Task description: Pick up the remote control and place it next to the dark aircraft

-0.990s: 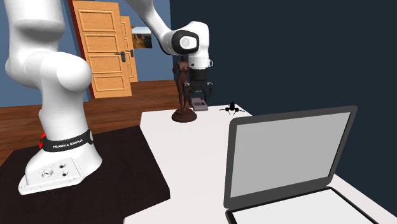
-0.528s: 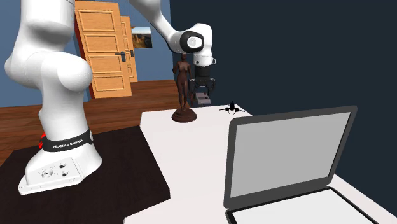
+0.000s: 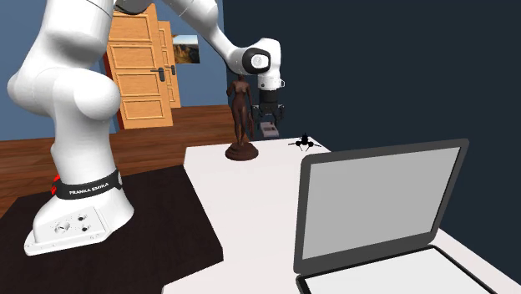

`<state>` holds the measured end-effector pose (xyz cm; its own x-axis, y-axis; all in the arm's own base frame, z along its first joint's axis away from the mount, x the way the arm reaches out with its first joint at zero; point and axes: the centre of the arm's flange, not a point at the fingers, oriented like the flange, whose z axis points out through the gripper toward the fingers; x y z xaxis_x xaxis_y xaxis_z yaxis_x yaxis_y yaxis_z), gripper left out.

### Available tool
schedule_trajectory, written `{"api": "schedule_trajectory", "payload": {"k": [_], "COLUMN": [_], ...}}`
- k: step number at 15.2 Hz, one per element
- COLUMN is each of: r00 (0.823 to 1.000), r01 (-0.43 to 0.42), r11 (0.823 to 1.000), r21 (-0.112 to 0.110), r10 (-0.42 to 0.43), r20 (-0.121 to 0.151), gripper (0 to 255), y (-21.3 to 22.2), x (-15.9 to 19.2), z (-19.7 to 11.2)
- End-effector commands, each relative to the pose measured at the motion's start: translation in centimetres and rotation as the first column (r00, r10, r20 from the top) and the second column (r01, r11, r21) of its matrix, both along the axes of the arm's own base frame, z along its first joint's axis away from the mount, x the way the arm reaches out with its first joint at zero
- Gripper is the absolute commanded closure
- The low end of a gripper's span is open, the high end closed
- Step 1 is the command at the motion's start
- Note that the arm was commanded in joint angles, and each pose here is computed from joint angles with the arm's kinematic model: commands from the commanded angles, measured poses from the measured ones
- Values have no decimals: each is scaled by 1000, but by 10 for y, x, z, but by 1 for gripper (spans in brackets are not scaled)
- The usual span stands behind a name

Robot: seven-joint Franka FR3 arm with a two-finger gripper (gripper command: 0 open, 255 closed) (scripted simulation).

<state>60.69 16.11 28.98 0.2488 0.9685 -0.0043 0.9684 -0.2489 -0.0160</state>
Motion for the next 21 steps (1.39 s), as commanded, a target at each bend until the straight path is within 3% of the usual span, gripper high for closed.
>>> {"api": "schedule_trajectory", "payload": {"k": [1, 21], "r00": [1000, 1000], "r01": [0, 0], "r11": [1000, 1000], "r21": [0, 0], "r10": [0, 0], "r20": [0, 0], "gripper": [255, 255], "y": [2, 2], "x": [1, 1], "z": [-10, -116]}}
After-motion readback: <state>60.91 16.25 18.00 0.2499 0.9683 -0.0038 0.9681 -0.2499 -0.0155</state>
